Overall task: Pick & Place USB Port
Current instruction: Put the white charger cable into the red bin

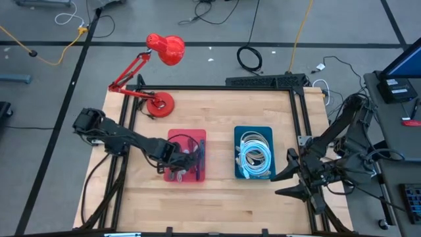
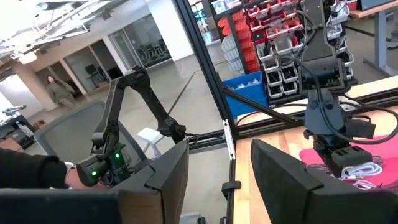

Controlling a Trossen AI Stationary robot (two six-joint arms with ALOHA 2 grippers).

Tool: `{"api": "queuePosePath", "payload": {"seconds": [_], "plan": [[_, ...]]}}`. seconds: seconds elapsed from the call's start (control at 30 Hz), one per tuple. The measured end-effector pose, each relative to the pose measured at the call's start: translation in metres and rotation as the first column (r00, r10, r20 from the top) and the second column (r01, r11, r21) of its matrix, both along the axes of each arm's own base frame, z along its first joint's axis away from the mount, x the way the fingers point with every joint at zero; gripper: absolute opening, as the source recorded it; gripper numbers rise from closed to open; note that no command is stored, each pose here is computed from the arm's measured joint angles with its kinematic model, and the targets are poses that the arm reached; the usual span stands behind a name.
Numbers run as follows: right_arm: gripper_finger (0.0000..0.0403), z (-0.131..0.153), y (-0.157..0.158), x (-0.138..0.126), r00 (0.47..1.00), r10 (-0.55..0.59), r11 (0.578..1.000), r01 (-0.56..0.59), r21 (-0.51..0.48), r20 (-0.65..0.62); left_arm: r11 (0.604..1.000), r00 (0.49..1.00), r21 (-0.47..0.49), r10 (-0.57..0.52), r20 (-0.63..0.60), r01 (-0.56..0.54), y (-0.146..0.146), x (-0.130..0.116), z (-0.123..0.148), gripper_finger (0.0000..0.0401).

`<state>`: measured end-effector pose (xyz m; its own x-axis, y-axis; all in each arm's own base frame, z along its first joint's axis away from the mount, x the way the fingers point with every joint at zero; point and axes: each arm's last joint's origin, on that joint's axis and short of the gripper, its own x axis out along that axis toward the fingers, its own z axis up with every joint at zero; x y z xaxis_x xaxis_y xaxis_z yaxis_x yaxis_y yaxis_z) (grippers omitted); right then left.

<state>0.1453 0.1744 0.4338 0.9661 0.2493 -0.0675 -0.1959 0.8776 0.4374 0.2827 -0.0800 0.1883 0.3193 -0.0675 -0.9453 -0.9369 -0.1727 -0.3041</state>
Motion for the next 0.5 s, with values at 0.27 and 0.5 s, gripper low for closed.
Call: {"api": "queuePosePath", "payload": {"seconds": [0.27, 0.5], "plan": [[0.0169, 0.000, 0.000, 0.000, 1.000, 0.001, 1.000, -0.001, 0.002, -0.002, 1.000, 1.000, -0.020, -0.011, -0.027, 0.010, -0.003, 0.003, -0.008, 0.0000], [0.0169, 0.000, 0.003, -0.003, 1.000, 0.019, 1.000, -0.019, 0.007, -0.005, 1.000, 0.999, -0.013, -0.024, -0.040, 0.024, -0.003, 0.005, -0.014, 0.0021]]}}
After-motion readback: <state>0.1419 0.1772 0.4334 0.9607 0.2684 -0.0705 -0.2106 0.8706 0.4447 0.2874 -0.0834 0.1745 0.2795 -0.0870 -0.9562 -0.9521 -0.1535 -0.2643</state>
